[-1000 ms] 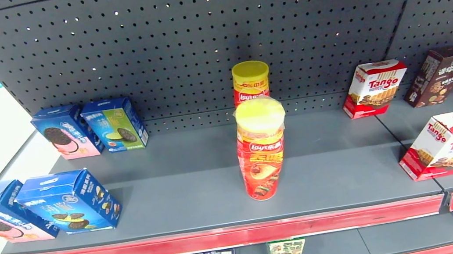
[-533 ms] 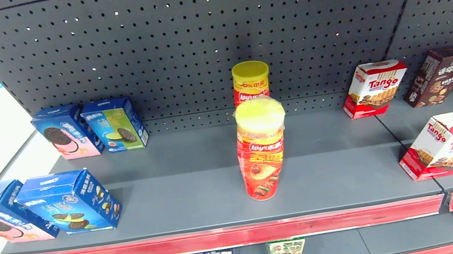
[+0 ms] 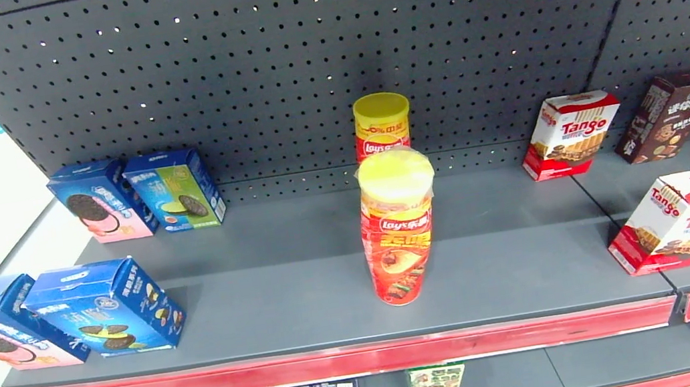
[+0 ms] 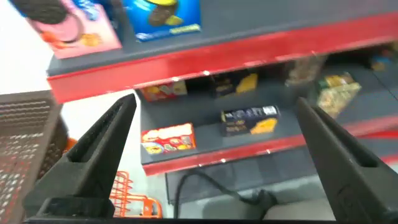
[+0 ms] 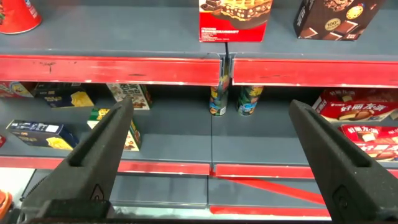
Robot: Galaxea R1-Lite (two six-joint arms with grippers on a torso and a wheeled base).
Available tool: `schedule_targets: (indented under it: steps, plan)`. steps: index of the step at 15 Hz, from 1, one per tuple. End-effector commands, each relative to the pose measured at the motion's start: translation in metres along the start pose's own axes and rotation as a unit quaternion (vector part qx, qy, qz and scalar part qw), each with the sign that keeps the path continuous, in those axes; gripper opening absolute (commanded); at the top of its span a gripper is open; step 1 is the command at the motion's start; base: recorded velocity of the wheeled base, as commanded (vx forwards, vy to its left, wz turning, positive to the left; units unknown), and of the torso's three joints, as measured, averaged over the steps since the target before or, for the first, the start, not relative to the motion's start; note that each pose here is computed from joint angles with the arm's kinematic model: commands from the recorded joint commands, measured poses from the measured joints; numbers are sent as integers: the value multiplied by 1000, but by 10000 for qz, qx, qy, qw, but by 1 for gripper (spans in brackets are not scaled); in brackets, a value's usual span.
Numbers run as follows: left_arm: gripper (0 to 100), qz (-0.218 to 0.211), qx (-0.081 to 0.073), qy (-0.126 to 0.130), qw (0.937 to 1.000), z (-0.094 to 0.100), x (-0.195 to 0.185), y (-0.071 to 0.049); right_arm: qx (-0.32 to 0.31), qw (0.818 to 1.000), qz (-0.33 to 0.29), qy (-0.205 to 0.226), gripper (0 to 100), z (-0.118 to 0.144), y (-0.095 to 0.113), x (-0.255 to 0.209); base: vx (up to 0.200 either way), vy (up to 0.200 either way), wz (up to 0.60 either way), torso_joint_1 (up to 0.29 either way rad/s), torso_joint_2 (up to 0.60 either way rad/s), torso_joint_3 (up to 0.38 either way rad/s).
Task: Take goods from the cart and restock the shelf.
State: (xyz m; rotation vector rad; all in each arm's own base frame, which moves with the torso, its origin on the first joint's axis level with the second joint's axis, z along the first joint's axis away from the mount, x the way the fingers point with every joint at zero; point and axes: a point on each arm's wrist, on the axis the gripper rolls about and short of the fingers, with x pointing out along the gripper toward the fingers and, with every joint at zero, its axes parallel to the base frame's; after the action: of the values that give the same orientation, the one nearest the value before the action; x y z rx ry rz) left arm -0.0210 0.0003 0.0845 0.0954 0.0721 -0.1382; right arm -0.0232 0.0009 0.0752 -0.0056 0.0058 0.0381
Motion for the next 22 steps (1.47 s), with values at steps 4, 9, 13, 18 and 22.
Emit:
schedule_targets:
  steps: [4,9,13,18,22]
  plan:
    - [100,284,-230,-580,9976,-3,-2,-3,-2,10000,9,9,100,0,0,0,0,0,0,0,0,0]
    - [100,541,169,-373,9977,-8,-1,-2,-2,10000,1,9,100,0,0,0,0,0,0,0,0,0]
    - [100,297,178,-392,9986,-8,-1,-3,-2,10000,1,9,100,0,0,0,0,0,0,0,0,0]
    - [100,288,163,-394,9987,-8,-1,-3,-2,10000,9,9,100,0,0,0,0,0,0,0,0,0]
    - [100,395,151,-382,9984,-8,-1,-3,-2,10000,9,9,100,0,0,0,0,0,0,0,0,0]
